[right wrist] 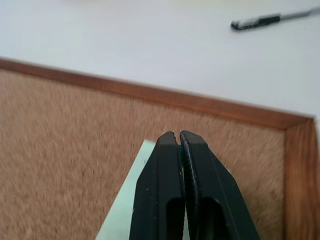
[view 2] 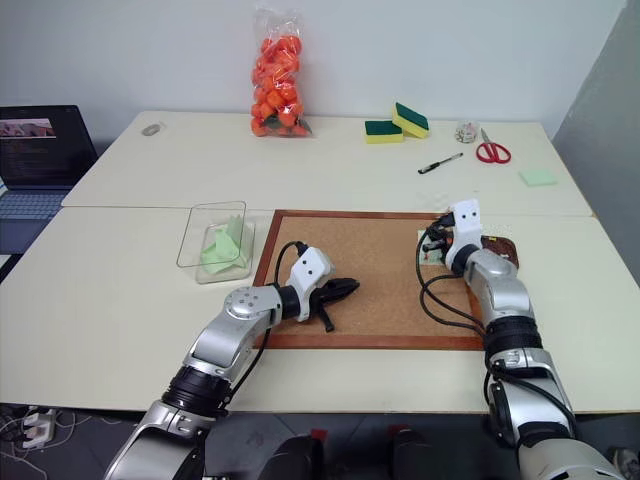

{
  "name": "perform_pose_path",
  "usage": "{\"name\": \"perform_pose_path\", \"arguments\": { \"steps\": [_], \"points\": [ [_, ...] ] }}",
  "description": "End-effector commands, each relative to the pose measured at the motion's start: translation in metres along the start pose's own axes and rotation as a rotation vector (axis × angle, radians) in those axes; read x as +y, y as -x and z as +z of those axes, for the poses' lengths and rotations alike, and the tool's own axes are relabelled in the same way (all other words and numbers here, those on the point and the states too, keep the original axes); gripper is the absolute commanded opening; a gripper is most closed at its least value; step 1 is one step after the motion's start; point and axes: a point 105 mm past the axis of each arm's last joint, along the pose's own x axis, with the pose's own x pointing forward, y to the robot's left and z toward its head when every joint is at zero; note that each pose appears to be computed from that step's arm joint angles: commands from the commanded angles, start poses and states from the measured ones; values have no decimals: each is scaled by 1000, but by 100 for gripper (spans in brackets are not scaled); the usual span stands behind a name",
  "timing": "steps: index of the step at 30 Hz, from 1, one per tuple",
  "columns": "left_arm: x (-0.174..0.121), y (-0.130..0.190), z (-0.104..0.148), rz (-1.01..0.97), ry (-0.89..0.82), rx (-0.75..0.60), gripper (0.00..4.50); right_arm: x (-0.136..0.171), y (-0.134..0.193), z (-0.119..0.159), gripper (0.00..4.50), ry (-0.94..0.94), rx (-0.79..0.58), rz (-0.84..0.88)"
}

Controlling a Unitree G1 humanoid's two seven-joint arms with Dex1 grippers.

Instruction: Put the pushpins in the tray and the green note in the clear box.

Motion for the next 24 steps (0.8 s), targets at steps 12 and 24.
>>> {"name": "perform_pose_path", "arguments": {
  "steps": [12,24],
  "points": [
    [-16,0,-23,-47,48,80,0,-29,48,48,2,113,-171,-120],
    [-18,-1,-25,-69,50,85,0,-66,87,9,2,121,3,-280]
  ]
}}
